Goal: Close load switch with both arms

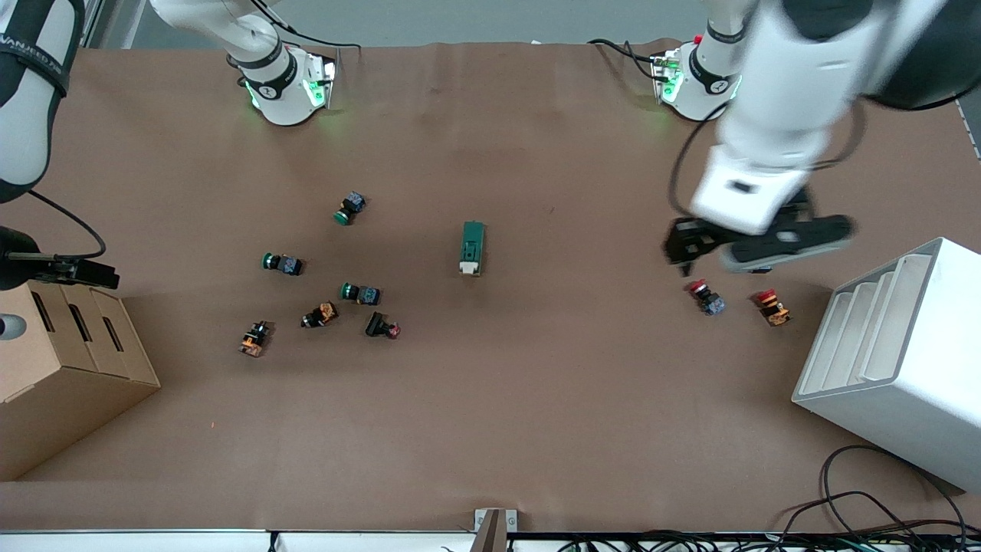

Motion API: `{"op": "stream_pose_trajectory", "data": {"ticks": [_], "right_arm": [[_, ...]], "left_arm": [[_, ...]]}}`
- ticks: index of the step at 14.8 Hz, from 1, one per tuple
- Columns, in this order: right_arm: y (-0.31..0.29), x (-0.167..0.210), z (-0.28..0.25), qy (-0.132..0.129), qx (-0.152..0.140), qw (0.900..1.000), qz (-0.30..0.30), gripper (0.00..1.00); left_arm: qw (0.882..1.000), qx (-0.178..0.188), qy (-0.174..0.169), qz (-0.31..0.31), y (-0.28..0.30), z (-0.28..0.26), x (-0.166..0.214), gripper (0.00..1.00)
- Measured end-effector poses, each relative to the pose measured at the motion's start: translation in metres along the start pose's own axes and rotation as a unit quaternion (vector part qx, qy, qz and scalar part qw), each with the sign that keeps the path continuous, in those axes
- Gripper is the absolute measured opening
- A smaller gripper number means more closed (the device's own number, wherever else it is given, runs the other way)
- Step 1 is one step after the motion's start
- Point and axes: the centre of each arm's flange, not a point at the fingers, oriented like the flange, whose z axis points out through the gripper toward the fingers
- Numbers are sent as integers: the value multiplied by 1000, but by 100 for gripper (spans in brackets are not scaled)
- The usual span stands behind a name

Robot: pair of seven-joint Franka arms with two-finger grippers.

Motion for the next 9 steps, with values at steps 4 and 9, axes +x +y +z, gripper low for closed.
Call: {"op": "stream_pose_trajectory", "data": {"ticks": [4,9], "right_arm": [[20,-9,-3,-1,34,999,-3,100],[33,-48,-15,20,39,999,-4,100]], "left_arm": [[998,-11,-36,54,-85,-23,0,100],[991,-34,-86,92,-120,-22,-27,100]]}}
